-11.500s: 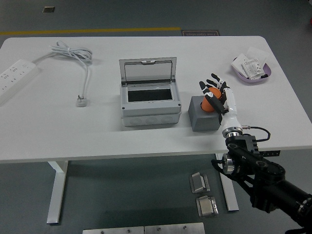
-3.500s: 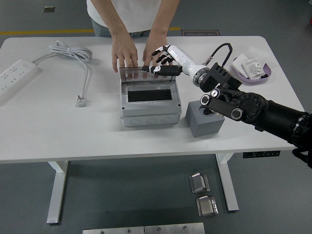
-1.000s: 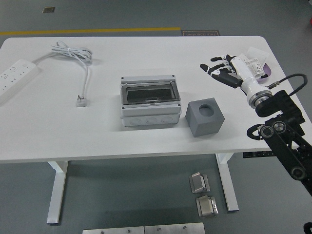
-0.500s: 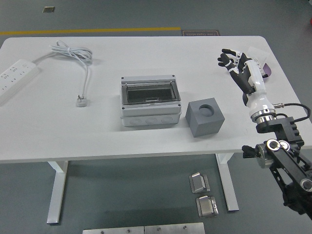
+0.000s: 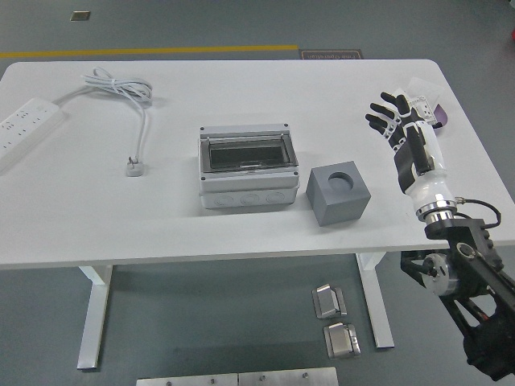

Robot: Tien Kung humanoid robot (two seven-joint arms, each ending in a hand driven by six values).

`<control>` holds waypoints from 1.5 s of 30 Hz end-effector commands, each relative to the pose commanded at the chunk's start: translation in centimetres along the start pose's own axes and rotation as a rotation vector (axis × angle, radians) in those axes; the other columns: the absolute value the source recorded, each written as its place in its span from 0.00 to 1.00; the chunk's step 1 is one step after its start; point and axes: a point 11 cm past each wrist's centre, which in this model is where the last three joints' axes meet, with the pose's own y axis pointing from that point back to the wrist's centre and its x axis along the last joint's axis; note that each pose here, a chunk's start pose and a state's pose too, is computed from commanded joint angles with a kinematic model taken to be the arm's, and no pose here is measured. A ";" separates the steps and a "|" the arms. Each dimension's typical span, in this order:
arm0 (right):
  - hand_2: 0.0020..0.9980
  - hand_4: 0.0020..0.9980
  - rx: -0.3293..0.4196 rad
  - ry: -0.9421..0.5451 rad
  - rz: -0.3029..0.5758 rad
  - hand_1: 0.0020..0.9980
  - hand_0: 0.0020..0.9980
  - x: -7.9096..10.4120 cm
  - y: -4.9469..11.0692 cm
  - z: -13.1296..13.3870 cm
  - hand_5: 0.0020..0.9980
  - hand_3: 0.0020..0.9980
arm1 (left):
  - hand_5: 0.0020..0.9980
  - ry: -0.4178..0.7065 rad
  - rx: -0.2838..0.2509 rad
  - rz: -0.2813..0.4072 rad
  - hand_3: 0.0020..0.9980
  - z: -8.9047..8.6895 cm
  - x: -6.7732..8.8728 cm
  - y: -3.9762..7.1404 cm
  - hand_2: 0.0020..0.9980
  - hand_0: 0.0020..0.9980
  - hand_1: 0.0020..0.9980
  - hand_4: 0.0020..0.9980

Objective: Fetch the battery,place it into the box,close the lid of the box

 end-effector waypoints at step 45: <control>0.70 1.00 0.011 0.116 0.015 0.69 0.84 1.2 -0.2 -0.3 0.89 0.76 | 0.11 0.016 -0.011 -0.019 0.68 1.4 -1.0 0.2 0.63 0.64 0.69 0.57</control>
